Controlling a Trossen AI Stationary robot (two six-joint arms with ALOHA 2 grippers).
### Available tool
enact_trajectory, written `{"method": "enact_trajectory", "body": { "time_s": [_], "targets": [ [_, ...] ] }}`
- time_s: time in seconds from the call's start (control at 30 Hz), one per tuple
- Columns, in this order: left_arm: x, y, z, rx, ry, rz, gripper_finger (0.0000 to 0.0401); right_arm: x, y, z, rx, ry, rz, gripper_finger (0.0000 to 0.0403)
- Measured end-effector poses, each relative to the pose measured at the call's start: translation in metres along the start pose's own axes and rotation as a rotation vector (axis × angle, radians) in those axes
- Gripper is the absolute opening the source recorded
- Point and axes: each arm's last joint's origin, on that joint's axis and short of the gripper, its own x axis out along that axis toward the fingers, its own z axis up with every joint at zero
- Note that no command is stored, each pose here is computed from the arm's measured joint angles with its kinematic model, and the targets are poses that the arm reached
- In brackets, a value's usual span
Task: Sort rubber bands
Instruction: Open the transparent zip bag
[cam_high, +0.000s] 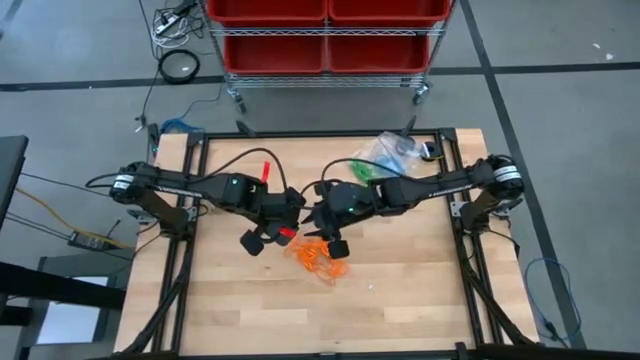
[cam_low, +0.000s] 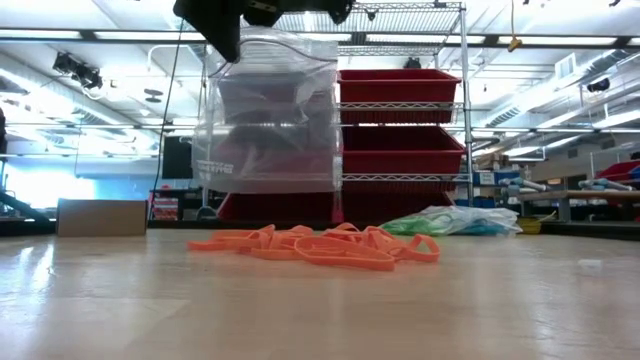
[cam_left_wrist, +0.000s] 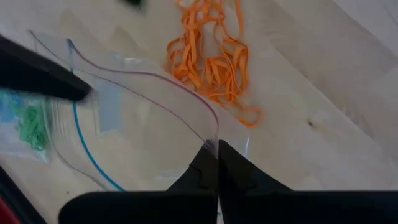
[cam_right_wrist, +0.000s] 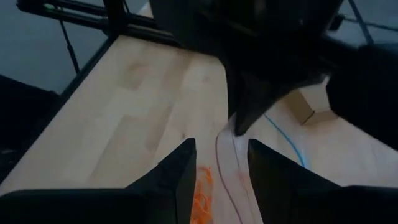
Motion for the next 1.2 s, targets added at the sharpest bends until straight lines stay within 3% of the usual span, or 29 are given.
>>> {"method": "enact_trajectory", "body": {
  "time_s": [0.27,0.57,0.77,0.93,1.2],
  "targets": [
    [-0.009,0.003,0.005,0.004,-0.048,0.005,0.0000,0.019,-0.001,-0.013,0.006,0.072,-0.005,0.0132],
    [-0.010,0.002,0.005,0.008,-0.036,0.014,0.0000,0.018,-0.001,-0.018,0.008,0.137,-0.021,0.0119],
    [-0.011,0.003,0.006,0.008,-0.043,0.021,0.0000,0.017,0.000,-0.023,0.017,0.184,-0.015,0.0080],
    [-0.011,0.004,0.007,0.005,-0.040,0.041,0.0007,0.017,0.000,-0.024,0.008,0.195,-0.013,0.0011],
    [-0.011,0.010,0.003,-0.090,-0.043,0.057,0.0030,0.017,0.000,-0.026,-0.026,0.217,-0.035,0.0001]
  ]
}}
